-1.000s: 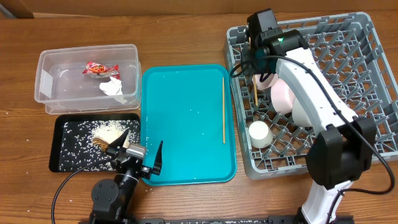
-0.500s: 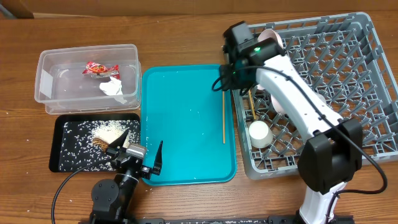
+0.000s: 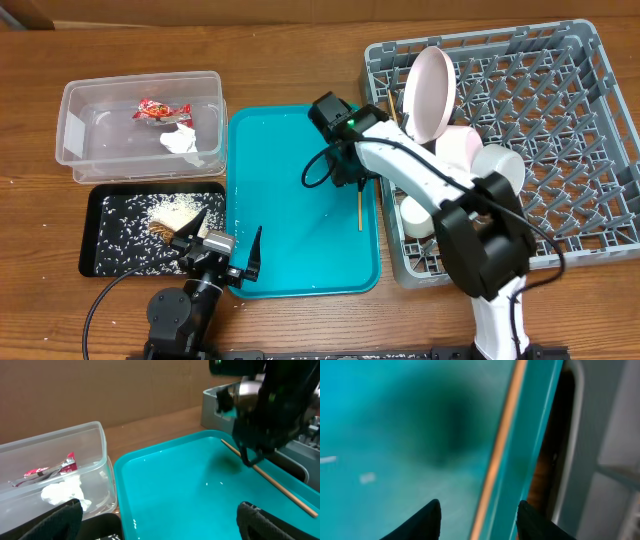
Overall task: Sort waste into correct bins and load items into the dishwasher
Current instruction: 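Grasp the second wooden chopstick and place it in the rack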
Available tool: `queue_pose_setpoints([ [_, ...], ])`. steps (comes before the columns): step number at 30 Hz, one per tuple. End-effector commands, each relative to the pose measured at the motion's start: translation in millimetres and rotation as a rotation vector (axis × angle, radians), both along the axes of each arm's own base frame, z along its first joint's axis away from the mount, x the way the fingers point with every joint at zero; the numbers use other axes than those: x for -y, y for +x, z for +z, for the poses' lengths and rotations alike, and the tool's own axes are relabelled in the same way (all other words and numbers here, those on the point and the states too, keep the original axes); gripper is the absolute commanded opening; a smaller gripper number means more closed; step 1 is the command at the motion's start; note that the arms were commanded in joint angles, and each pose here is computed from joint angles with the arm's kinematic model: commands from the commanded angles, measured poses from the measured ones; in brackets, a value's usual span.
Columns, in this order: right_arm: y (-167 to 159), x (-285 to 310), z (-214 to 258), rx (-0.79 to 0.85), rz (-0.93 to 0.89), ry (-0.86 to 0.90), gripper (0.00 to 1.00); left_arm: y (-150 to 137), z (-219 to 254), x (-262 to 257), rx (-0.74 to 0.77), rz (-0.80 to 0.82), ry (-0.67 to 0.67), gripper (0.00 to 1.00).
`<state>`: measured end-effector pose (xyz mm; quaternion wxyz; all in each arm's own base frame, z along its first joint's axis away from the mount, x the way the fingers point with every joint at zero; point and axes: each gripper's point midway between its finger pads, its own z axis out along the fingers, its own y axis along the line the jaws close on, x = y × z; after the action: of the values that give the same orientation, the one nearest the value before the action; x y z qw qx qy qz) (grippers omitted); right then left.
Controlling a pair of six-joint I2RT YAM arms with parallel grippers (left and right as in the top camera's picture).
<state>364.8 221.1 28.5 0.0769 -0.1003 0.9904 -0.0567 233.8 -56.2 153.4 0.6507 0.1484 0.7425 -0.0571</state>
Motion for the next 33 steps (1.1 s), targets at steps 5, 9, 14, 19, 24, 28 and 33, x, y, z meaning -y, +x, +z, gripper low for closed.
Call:
queue_pose_setpoints([
  [5,-4,1,-27,-0.070,0.044,0.001,0.32,-1,-1,3,0.002,-0.018,-0.002,1.00],
  [9,-18,-8,-39,-0.150,0.067,0.048,0.30,-1,-1,3,0.002,-0.018,-0.002,1.00],
  [14,-26,-7,-41,-0.188,0.062,0.045,0.17,-1,-1,3,0.001,-0.018,-0.002,1.00],
  [19,-32,-14,-25,-0.203,0.079,0.050,0.04,-1,-1,3,0.002,-0.018,-0.002,1.00],
  [24,-11,-32,43,-0.057,0.106,0.143,0.04,-1,-1,3,0.001,-0.018,-0.002,1.00],
  [28,19,-30,118,0.159,0.090,0.209,0.04,-1,-1,3,0.001,-0.018,-0.002,1.00],
  [33,56,18,166,0.339,0.056,0.169,0.04,-1,-1,3,0.001,-0.018,-0.002,1.00],
])
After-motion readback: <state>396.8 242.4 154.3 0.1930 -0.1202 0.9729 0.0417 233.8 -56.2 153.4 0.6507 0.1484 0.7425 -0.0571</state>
